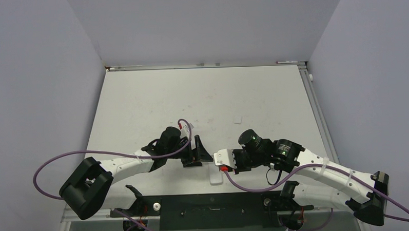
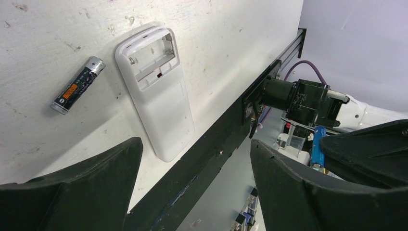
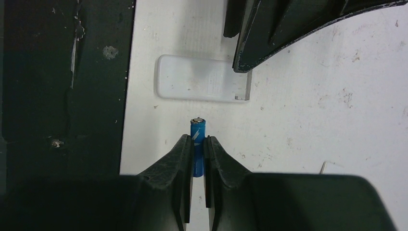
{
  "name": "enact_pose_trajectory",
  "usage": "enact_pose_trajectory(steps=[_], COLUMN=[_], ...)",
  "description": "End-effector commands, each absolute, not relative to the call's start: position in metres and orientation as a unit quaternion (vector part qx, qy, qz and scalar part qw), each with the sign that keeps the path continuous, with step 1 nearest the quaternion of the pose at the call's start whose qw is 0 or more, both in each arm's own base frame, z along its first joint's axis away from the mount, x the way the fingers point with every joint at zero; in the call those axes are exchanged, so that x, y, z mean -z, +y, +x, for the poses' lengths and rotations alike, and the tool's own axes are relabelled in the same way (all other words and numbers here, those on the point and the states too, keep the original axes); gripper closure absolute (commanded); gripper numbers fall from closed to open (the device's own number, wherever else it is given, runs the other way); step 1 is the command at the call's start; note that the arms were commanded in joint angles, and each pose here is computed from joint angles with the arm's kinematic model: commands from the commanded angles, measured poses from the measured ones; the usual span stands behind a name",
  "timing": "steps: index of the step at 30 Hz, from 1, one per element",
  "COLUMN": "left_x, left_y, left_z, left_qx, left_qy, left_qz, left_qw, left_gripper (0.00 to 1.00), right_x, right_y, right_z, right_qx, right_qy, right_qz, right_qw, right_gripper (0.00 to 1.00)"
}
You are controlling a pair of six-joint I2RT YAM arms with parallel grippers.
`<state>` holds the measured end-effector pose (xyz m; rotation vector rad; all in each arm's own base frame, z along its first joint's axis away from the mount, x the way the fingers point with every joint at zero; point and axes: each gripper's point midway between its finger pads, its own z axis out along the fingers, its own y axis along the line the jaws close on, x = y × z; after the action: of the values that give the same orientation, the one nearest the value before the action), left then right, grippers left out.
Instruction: Load the batteries into the remote control
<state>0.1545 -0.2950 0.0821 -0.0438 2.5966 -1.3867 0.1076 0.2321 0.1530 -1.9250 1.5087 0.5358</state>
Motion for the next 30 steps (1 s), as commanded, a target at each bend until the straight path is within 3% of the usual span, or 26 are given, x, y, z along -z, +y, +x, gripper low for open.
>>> enact_pose_trajectory(steps=[1,11,26,30], left_x=[-0.106,-0.112,-0.162,-0.16], left_y=[-0.308,-0.308,-0.302,-0.3], left_z=[0.163,0.163,0.17,0.173], left_qx=[0.499,0.503,0.524,0.517], left_qy=[0.858,0.855,0.835,0.839], left_qz=[0.01,0.01,0.031,0.029], left_qw=[0.123,0.124,0.165,0.166], left_gripper=[0.21,0.22,0.23,0.23], right_x=[-0.176,-0.18,-0.256,-0.239], right_y=[0.245,0.249,0.287,0.274], right_z=[0.107,0.11,0.135,0.151], right_qx=[-0.221,-0.225,-0.322,-0.264], right_qy=[0.544,0.555,0.667,0.698], right_qz=[-0.733,-0.72,-0.507,-0.5], right_qw=[0.343,0.351,0.44,0.439], right_gripper=[0.92,0.92,0.91,0.91])
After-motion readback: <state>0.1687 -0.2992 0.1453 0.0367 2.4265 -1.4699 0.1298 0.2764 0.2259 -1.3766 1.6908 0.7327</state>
